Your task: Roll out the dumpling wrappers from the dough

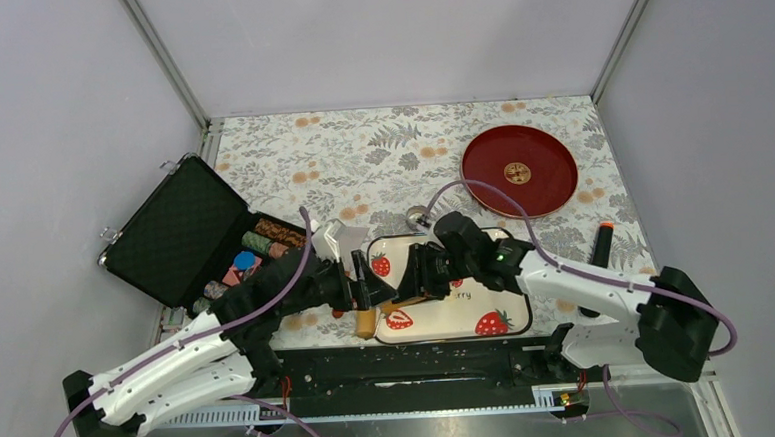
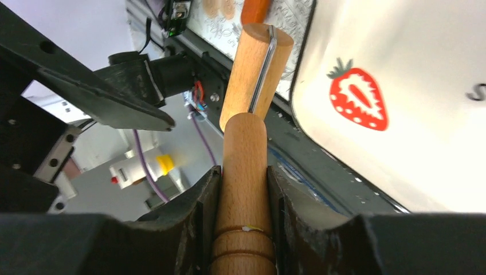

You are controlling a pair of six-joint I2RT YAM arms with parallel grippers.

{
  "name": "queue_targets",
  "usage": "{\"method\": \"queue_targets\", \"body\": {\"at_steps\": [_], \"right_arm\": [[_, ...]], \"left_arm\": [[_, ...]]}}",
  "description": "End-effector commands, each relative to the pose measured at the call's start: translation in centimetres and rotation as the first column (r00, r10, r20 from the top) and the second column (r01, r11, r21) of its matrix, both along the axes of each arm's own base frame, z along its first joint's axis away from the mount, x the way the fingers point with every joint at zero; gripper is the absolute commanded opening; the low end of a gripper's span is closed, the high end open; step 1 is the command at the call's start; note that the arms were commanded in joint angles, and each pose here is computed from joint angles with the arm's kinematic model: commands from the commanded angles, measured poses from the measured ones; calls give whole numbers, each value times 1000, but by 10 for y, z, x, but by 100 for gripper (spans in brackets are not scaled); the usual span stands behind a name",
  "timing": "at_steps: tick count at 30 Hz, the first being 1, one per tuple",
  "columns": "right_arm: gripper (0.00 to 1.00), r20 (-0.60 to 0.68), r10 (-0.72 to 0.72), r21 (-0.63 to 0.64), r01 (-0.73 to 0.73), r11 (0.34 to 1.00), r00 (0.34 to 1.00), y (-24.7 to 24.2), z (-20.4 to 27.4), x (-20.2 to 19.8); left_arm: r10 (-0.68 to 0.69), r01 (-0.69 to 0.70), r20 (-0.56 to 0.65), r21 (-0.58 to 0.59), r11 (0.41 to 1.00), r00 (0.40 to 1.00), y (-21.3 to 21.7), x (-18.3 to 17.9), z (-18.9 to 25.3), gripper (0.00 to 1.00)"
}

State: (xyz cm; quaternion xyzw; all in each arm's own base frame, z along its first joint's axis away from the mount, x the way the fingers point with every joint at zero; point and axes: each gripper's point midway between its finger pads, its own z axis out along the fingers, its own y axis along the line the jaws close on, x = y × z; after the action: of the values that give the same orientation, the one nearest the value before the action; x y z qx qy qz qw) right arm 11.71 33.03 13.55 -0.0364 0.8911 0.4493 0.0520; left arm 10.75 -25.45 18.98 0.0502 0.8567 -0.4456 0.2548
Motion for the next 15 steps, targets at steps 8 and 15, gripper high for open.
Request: {"method": "queue_targets", "body": {"at_steps": [8,15], "right_arm": [[0,347,-81,-176,149,973,935,-68,51,27],[0,426,-139,-245,262,933,894,-121,77,30]], "left_arm": [[109,-114,-44,-129,985,993,4,38,18,84],[136,-122,-141,105,987,981,20,52,-39,78]]}}
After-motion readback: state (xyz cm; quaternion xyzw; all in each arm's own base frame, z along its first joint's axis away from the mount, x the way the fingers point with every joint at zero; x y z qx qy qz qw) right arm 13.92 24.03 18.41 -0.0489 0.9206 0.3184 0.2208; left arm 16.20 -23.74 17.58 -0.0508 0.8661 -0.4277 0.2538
